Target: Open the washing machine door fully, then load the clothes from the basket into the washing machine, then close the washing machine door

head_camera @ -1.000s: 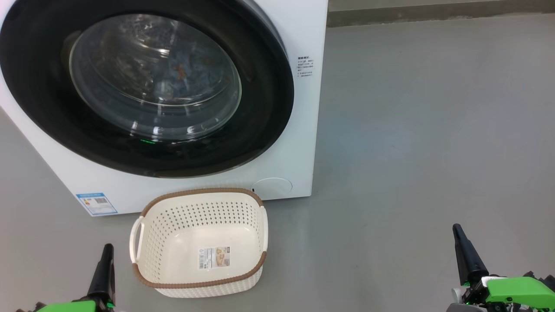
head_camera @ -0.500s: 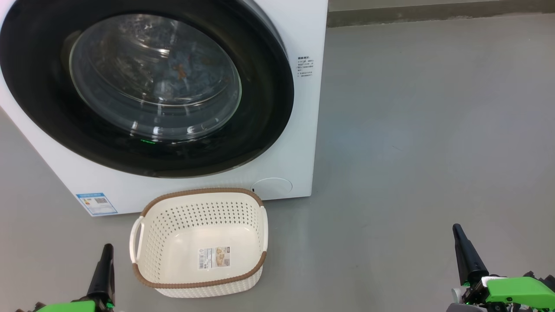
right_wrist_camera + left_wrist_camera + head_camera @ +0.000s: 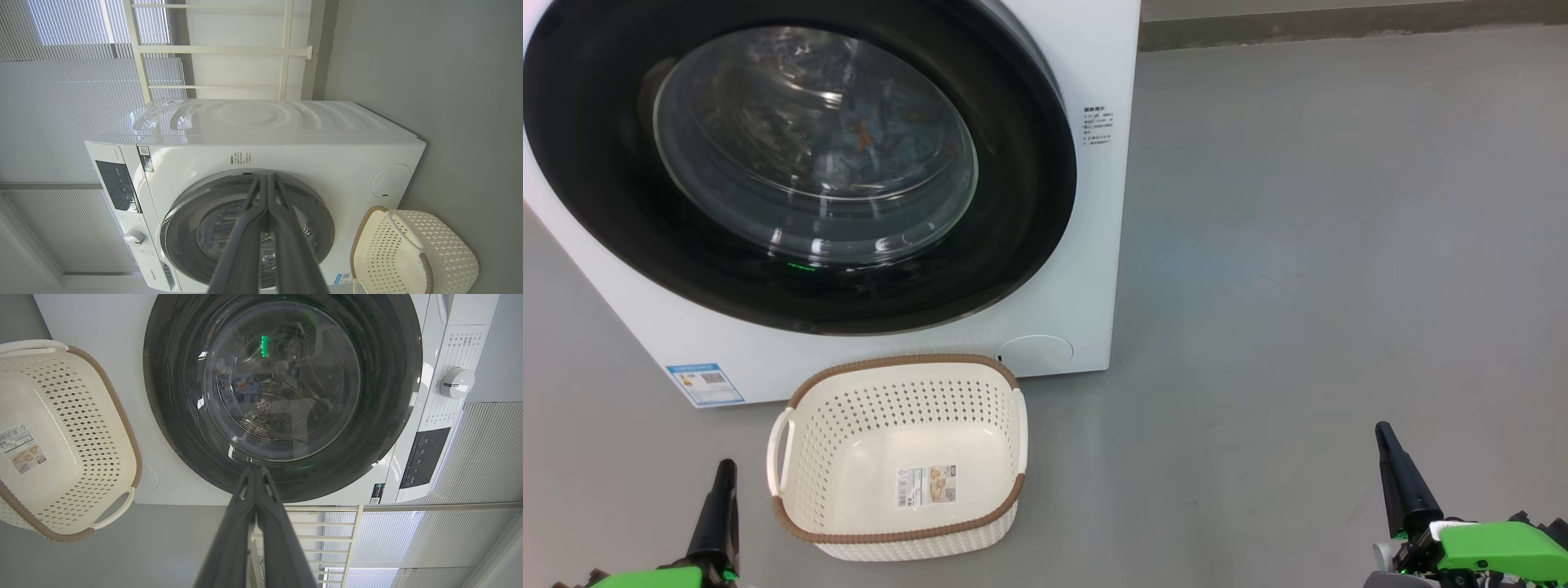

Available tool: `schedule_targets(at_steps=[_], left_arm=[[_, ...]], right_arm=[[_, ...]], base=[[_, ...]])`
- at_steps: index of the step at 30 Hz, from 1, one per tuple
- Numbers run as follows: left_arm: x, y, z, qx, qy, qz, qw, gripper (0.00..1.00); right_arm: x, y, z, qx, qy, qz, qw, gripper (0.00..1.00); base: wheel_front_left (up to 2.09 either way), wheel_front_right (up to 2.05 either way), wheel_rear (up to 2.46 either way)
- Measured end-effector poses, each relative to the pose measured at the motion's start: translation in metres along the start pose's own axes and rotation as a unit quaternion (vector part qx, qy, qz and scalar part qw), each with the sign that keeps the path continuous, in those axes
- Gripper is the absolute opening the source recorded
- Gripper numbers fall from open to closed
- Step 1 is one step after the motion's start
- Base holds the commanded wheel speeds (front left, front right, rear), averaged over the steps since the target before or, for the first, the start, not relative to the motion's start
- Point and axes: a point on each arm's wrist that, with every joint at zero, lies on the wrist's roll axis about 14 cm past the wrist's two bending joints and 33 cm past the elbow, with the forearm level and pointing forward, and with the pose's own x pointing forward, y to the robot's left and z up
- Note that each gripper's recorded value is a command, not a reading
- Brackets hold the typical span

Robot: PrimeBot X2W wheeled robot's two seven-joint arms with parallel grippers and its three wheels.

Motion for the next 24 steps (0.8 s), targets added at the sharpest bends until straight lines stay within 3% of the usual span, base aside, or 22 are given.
schedule_targets(at_steps=[24], left_arm=[[0.0, -0.0001, 0.0005, 0.0, -0.001, 0.0, 1.0, 0.0]], right_arm=[[0.0, 0.0, 0.0001, 0.0, 0.0, 0.0, 1.0, 0.0]], base=[[0.0, 0.0, 0.0]])
